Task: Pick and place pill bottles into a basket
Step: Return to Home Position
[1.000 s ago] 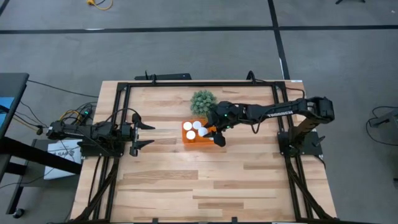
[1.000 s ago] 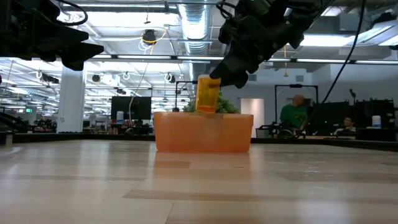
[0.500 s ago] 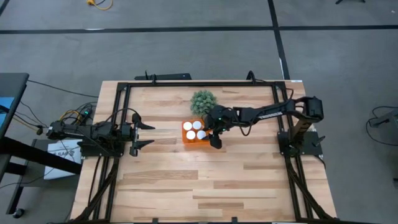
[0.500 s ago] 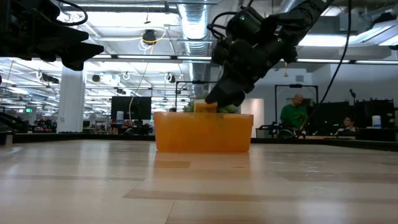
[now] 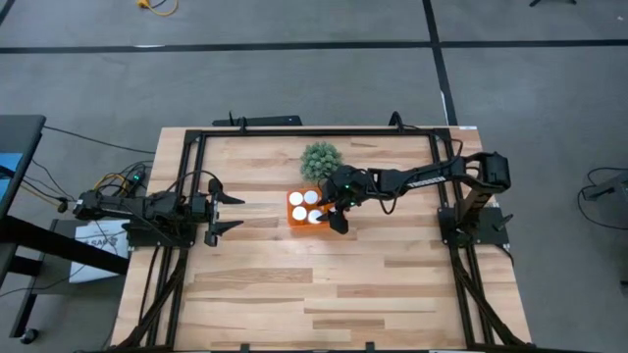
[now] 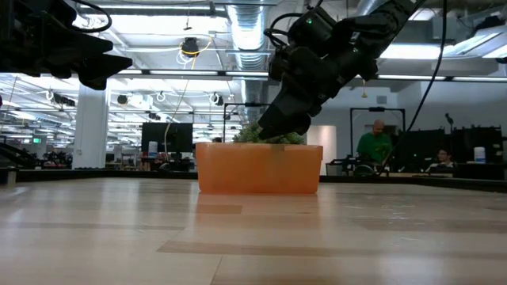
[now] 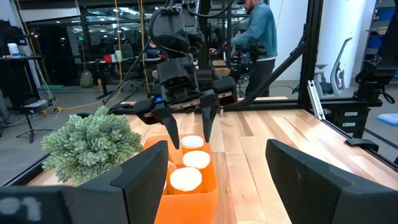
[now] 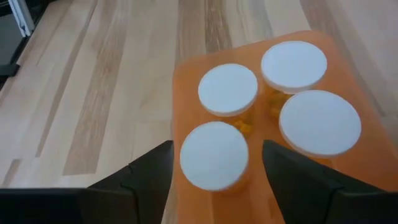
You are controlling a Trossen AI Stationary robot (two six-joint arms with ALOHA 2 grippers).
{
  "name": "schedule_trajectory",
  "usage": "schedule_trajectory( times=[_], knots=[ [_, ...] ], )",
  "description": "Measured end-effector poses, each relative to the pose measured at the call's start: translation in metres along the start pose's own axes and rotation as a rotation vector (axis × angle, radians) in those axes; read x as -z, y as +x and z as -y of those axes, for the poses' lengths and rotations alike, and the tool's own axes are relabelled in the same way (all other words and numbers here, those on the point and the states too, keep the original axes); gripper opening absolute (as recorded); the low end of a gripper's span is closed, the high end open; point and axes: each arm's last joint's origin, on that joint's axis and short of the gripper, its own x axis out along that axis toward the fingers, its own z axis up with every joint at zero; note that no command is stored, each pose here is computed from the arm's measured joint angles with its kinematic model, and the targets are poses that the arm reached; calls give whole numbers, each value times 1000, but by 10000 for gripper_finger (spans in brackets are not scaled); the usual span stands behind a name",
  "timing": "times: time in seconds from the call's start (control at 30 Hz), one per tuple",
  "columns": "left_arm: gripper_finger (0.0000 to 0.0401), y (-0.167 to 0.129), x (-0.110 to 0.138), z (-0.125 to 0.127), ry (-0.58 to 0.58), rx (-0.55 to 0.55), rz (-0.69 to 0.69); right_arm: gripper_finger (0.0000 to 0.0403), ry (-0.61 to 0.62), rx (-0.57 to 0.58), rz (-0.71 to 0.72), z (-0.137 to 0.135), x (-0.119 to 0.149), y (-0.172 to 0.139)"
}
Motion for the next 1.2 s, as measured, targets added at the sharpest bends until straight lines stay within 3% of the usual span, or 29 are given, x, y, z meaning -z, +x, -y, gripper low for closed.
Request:
schedule_trajectory(
  times=[0.3,0.5,0.93,1.2],
  knots=[
    [261,0,0,0,0,0,1,244,-15,-2,-2,0,0,0],
    [261,0,0,0,0,0,0,244,-84,-12,-7,-11,-6,-19],
    [261,0,0,0,0,0,0,244,-330,-113,140,-78,-29,-118],
    [261,0,0,0,0,0,0,244,-391,-167,289,-95,3,-161]
  ],
)
